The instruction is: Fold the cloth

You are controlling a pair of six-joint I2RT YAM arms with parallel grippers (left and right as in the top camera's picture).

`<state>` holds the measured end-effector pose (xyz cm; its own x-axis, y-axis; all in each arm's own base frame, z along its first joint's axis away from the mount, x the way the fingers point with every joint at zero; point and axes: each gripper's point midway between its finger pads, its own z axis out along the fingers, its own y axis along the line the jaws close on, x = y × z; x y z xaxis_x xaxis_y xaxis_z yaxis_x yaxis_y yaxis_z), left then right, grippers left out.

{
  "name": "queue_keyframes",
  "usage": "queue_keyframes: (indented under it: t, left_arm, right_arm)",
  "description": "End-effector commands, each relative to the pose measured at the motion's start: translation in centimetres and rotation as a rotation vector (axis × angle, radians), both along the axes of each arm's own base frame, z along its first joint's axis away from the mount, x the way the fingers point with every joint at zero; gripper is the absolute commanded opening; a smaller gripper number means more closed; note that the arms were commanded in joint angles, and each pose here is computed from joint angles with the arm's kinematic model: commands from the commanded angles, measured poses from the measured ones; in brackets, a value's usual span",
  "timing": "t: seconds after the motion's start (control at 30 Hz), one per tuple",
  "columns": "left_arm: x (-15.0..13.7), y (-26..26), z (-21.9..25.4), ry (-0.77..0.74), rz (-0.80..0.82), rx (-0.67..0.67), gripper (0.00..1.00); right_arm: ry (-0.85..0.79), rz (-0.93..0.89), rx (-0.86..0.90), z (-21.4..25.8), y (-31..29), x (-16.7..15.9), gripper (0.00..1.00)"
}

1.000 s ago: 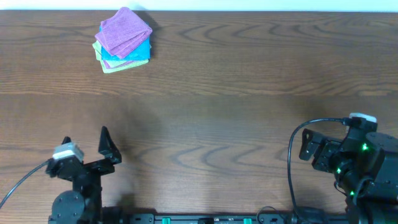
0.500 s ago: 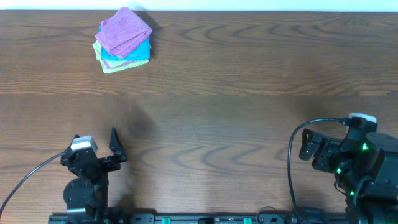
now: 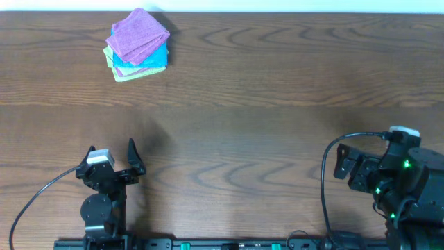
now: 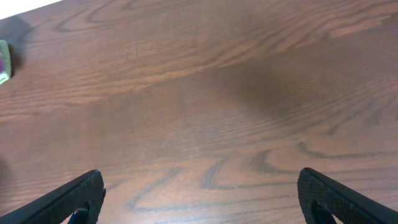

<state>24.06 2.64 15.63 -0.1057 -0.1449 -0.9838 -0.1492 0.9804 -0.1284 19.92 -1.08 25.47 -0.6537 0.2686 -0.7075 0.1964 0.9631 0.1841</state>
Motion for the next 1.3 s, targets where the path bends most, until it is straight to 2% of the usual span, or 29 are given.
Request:
queue_keyframes:
  t: [0.0, 1.27]
  left_arm:
    - [0.1, -0.17, -1.68, 0.025, -0.003, -0.041, 0.95]
    - [0.11, -0.05, -2.04, 0.038, -0.001, -0.002, 0.95]
  right_arm:
    - [-0.005, -0.008, 0.012, 0.05, 0.05, -0.03, 0.99]
    - [-0.005, -0.008, 0.012, 0.05, 0.05, -0.03, 0.99]
